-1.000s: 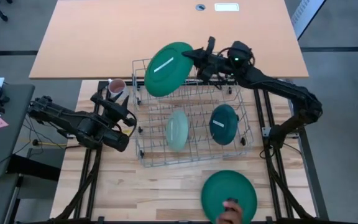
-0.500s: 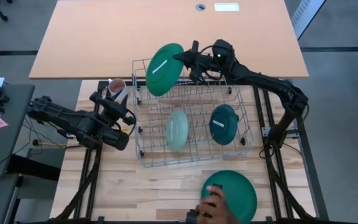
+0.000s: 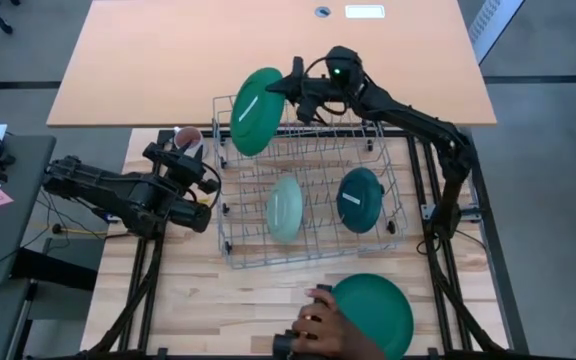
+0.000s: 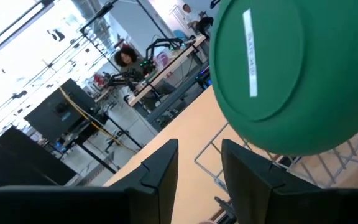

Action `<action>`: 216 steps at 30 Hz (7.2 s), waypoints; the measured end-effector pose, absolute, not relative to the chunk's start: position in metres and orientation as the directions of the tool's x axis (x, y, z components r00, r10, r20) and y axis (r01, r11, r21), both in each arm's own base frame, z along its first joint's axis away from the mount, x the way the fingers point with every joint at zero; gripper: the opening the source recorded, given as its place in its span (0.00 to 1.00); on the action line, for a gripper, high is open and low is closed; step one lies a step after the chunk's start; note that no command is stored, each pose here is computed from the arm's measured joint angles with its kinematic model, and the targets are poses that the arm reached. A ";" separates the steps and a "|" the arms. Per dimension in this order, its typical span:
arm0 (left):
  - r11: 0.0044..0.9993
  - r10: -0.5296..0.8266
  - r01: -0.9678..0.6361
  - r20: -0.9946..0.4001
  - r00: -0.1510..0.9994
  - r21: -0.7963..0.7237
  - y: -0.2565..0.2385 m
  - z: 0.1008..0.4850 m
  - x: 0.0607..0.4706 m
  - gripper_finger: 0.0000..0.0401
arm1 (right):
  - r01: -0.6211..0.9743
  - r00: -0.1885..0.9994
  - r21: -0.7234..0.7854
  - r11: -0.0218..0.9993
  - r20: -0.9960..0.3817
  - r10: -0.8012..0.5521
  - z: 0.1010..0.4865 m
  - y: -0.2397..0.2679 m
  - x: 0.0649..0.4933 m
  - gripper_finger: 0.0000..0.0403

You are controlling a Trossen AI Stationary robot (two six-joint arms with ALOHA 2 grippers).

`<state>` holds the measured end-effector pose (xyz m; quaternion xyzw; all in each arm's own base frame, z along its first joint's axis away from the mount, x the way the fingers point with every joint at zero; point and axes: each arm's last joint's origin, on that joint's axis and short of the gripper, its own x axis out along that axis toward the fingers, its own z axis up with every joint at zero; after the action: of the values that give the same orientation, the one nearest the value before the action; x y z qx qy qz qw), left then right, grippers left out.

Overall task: Sort dishes
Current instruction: Put a green plate in the dish rack

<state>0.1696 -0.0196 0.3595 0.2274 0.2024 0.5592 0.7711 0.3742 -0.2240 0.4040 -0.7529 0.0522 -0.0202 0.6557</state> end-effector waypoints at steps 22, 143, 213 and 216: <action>0.264 0.955 -0.736 -0.061 0.291 0.623 -0.019 0.359 0.167 0.29 | -0.230 0.968 -0.967 -0.105 -0.217 -0.127 0.380 -0.256 0.394 0.04; 0.256 0.956 -0.722 -0.056 0.290 0.643 -0.019 0.359 0.166 0.29 | -0.190 0.947 -0.951 0.245 -0.243 -0.209 0.353 -0.264 0.412 0.19; 0.260 0.955 -0.702 -0.066 0.291 0.663 -0.019 0.358 0.166 0.29 | -0.147 0.876 -0.903 0.404 -0.308 -0.370 0.323 -0.277 0.423 0.50; 0.264 0.954 -0.698 -0.073 0.291 0.665 -0.019 0.358 0.166 0.29 | -0.172 0.852 -0.889 0.423 -0.350 -0.389 0.324 -0.276 0.418 0.54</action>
<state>0.1659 -0.0186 0.3582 0.2665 0.2396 0.5449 0.7581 0.4184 -0.2756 0.3244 -0.5326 0.2635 -0.0677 0.8014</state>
